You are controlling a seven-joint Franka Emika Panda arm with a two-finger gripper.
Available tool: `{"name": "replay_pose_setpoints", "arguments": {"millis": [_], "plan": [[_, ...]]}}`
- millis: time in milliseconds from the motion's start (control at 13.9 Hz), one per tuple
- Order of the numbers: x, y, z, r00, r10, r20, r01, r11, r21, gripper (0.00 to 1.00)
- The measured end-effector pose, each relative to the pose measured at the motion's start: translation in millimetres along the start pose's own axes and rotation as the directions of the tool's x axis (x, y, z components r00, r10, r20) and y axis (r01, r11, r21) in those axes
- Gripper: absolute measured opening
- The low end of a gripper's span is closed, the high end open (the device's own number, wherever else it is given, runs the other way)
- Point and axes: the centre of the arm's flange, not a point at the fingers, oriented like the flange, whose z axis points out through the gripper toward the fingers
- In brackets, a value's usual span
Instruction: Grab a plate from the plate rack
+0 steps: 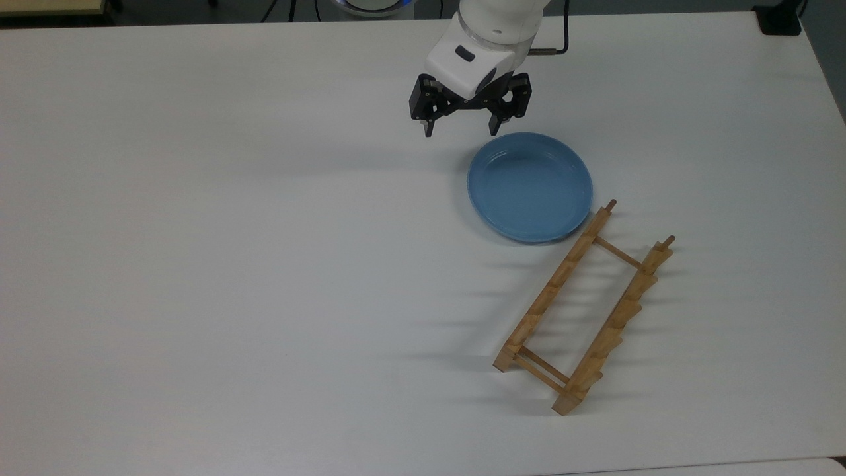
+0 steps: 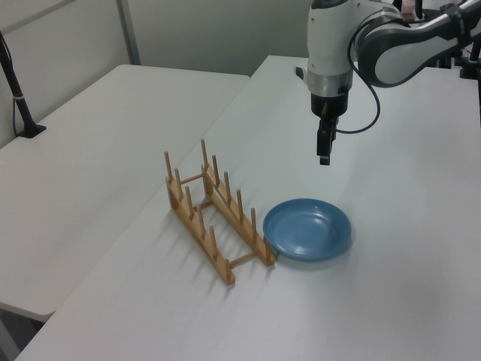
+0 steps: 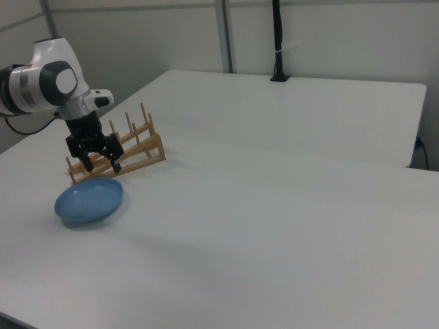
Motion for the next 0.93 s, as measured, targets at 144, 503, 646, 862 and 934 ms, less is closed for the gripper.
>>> {"name": "replay_pose_setpoints", "arguments": {"millis": [144, 503, 646, 862, 934], "plan": [[0.1, 5.1, -4.9, 1.000, 0.023, -0.003, -0.023, 1.000, 0.015, 1.00], [-0.5, 40.2, -38.4, 0.994, 0.105, 0.000, -0.105, 0.993, 0.045, 1.00], [0.8, 65.6, -60.7, 0.987, 0.158, 0.006, -0.158, 0.987, 0.041, 1.00], [-0.1, 112.1, -95.3, 0.972, 0.234, -0.005, -0.234, 0.971, 0.040, 1.00], [-1.8, 126.3, -103.7, 0.967, 0.255, -0.018, -0.254, 0.966, 0.041, 1.00]]}}
